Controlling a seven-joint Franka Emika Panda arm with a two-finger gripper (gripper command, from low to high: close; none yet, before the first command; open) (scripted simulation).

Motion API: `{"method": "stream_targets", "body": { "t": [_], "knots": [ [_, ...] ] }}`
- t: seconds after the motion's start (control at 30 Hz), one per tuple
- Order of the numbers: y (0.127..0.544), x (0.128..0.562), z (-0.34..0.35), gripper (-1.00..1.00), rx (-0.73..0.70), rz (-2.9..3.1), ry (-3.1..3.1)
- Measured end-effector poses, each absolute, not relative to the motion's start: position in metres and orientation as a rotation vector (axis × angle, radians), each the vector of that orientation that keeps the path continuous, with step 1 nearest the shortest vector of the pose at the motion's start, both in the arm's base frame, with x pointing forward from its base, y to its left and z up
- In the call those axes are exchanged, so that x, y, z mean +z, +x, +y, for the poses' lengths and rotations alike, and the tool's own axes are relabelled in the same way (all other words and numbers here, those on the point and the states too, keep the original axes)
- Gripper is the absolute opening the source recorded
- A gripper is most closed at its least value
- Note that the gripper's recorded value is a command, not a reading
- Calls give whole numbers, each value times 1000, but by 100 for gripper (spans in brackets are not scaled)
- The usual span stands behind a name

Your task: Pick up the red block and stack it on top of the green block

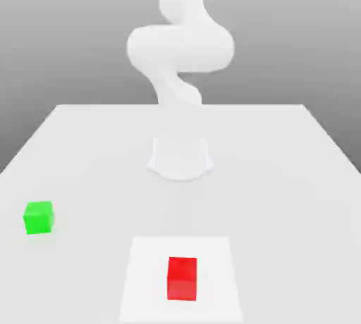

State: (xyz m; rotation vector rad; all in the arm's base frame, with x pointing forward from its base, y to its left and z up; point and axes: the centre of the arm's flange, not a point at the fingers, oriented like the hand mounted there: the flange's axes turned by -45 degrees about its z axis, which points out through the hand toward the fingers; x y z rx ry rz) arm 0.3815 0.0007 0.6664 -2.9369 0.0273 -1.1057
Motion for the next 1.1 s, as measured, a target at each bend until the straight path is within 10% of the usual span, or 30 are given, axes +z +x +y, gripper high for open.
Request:
{"method": "stream_targets", "body": {
  "t": [0.37,0.9,0.93,1.1],
  "knots": [
    [468,442,2,0,-573,53,-3091],
    [435,159,3,0,-1,77,-3140],
    [435,150,3,-100,0,77,-3140],
    [435,150,4,-100,-1,78,-3141]
  ]
}}
